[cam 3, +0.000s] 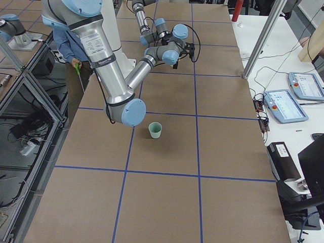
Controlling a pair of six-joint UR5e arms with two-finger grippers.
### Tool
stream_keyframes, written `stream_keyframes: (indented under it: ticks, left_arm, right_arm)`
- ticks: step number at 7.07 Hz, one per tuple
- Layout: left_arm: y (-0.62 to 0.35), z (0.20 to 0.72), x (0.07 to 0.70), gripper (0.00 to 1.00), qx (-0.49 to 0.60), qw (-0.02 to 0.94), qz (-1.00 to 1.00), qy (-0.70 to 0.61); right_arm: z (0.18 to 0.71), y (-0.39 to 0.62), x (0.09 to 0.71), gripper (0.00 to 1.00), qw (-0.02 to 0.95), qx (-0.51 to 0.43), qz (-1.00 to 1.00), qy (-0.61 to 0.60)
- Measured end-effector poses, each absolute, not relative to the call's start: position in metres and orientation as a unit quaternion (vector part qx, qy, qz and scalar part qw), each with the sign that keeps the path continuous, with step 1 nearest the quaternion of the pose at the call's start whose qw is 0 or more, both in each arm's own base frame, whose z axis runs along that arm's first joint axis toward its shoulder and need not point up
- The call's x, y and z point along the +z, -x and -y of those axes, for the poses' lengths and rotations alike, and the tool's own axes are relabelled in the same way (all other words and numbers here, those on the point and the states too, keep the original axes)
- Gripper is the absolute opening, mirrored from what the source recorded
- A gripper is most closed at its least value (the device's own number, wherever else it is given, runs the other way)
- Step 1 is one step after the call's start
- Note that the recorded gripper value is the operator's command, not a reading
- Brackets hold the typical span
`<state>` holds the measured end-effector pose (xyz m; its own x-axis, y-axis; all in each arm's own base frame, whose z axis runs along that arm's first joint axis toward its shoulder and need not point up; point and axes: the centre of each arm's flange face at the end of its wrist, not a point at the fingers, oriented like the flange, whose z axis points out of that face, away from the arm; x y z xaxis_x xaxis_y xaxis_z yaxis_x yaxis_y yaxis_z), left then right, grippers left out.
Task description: Transfer and stack yellow cup on green cup
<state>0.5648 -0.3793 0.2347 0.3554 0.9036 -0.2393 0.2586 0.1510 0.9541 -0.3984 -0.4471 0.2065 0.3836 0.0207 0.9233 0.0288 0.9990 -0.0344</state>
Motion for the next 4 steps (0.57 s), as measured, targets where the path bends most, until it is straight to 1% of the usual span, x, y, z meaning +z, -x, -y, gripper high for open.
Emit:
stream_keyframes:
  ticks: [4]
  left_arm:
    - [-0.573,0.358,0.225,0.00,0.282,0.554,-0.515,-0.590]
  right_arm:
    - [0.427,0.426,0.205,1.00,0.834,-0.017,0.551,0.023]
